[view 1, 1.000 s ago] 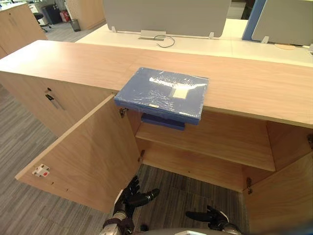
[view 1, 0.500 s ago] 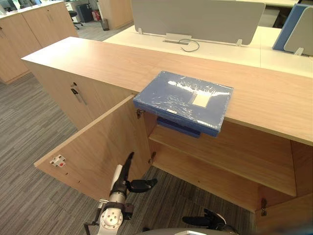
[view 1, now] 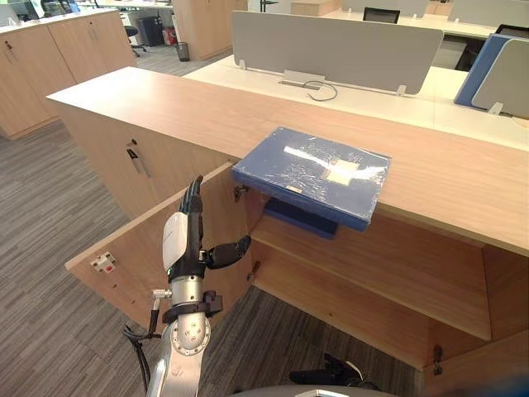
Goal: Walk over to the cabinet, pick up the folder, carry it to the office cabinet, place the folder inside the office cabinet, then close the office cabinet door
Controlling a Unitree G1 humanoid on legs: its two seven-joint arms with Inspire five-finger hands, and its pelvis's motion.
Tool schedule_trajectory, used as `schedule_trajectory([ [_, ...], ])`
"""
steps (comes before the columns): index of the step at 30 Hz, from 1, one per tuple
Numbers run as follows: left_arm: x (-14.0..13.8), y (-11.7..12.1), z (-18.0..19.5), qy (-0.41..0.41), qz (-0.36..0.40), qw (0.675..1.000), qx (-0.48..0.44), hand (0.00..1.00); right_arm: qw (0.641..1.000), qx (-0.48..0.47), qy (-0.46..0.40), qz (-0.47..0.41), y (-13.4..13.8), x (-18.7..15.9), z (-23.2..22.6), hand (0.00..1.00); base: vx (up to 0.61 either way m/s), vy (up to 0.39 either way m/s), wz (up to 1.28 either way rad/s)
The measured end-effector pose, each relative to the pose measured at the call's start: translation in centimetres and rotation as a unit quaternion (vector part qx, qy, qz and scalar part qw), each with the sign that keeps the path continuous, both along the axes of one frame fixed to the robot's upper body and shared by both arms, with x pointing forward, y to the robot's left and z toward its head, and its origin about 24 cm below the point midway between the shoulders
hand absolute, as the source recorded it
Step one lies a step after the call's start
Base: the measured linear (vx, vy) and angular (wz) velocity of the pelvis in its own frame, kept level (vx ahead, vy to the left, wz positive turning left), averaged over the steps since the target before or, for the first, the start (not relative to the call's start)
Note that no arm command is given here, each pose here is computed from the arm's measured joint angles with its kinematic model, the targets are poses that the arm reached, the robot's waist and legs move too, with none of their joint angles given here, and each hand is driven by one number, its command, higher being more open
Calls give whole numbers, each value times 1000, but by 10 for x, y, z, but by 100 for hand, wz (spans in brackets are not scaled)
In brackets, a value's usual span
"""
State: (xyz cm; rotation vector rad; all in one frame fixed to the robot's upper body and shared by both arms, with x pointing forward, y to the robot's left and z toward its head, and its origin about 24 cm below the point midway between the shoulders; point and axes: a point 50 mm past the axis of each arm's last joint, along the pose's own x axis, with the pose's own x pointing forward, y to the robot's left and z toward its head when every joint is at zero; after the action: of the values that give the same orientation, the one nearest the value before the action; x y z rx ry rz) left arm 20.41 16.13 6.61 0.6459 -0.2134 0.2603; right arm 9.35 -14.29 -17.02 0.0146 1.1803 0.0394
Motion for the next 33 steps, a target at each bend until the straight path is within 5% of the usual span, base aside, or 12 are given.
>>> schedule_trajectory([
  [10, 15, -16, 19, -49, -41, 995, 70, 100, 1000, -5, 0, -21, -5, -1, -1, 100, 12, 14, -12],
  [33, 39, 15, 28, -78, -12, 970, 231, 100, 999, -33, -14, 0, -23, 10, 3, 100, -8, 15, -4],
])
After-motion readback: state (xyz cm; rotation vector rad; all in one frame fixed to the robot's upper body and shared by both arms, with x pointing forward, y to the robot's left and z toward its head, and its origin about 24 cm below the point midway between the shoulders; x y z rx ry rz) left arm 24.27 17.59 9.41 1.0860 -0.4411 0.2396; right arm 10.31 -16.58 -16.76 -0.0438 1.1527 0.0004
